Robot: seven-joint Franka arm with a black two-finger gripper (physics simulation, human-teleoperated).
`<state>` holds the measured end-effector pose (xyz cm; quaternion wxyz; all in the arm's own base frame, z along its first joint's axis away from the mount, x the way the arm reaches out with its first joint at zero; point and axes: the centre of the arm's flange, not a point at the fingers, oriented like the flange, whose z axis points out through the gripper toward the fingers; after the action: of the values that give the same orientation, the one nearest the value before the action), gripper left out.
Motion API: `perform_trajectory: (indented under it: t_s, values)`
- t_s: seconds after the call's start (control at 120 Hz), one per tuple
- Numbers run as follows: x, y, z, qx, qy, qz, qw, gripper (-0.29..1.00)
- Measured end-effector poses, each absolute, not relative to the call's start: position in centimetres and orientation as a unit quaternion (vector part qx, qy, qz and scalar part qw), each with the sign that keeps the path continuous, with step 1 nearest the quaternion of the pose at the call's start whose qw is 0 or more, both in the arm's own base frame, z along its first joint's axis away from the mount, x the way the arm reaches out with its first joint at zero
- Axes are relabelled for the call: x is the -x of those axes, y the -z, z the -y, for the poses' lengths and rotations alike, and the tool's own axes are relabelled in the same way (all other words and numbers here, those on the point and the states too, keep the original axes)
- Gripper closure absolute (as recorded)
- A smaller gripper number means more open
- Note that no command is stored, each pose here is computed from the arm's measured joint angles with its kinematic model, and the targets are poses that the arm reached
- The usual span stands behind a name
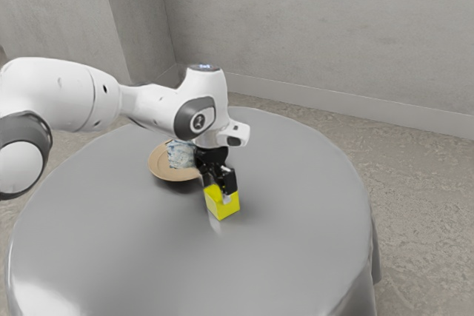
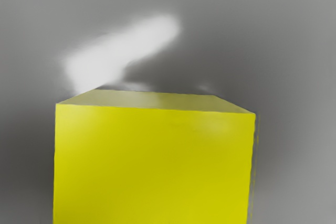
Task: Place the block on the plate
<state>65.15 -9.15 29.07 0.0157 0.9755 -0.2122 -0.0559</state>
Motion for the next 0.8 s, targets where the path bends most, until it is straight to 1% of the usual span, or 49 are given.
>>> perform_trajectory:
  t_s: [0.492,0.8]
  values:
    - [-66.2,-26.0,9.4,-0.97,0.067,0.234,0.025,0.0]
    - [-66.2,-25.4,9.2,-0.969,0.068,0.234,0.032,0.0]
